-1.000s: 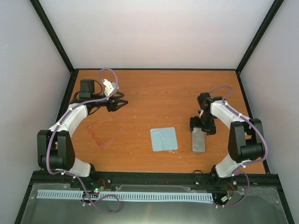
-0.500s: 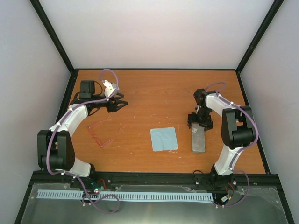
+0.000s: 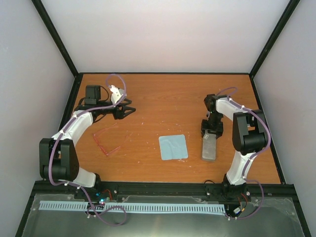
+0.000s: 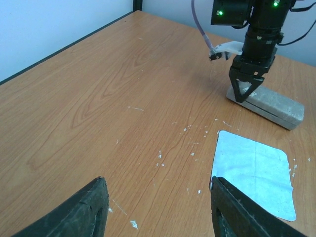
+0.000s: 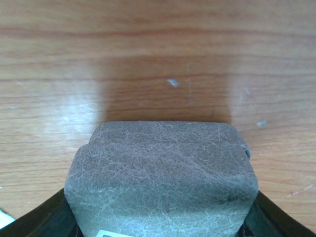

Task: Organize the sunglasses
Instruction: Pick up the sunglasses case from the center of the board, then open the sunglasses case.

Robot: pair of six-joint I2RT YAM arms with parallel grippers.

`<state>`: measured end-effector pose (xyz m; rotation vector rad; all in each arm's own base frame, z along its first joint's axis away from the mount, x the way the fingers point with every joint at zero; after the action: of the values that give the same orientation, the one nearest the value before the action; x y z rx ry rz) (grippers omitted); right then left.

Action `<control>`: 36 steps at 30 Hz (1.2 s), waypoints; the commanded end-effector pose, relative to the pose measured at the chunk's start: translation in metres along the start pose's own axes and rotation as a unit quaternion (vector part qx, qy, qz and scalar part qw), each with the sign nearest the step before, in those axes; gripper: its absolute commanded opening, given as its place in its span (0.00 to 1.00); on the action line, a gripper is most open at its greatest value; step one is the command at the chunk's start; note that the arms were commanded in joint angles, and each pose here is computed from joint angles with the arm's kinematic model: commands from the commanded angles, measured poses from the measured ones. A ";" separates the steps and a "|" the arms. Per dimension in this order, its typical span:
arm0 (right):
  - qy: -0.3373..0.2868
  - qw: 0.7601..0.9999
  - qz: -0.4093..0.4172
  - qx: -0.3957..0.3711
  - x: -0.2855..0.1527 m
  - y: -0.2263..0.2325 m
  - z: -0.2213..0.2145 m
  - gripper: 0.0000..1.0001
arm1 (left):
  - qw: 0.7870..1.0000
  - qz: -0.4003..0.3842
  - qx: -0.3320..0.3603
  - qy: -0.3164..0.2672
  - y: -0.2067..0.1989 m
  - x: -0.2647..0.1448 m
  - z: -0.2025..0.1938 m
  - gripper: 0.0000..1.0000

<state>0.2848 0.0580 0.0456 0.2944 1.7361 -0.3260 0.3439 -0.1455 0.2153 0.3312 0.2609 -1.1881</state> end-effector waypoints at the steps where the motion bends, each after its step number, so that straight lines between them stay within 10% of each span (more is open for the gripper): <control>1: -0.011 0.999 0.048 0.018 -0.024 0.018 0.005 0.25 | 0.998 -0.011 0.062 -0.005 -0.012 0.007 0.023 0.59; 6: -0.041 0.977 0.192 0.082 -0.076 0.059 0.014 0.03 | 0.993 -0.028 0.116 0.004 -0.033 0.028 0.049 0.70; 20: -0.060 0.832 0.456 0.311 -0.171 0.167 0.040 0.03 | 0.947 0.092 0.274 0.144 -0.064 0.100 0.074 0.81; 36: -0.025 0.808 0.502 0.307 -0.202 0.188 0.027 0.03 | 0.871 0.208 0.409 0.173 -0.047 0.114 0.092 0.81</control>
<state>0.4149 0.2085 0.1962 1.5326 1.1797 -0.1767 0.3308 -0.2874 0.2313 1.2366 0.0552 -0.8334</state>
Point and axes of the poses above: each gripper's point midway between its finger pads, its own x axis out along the fingers, its own y axis along the line the jaws close on, z = x × y, the point moved 2 cm from there along -x, back along the fingers, and after that the axes turned 14 degrees about x, right-handed, at the moved point
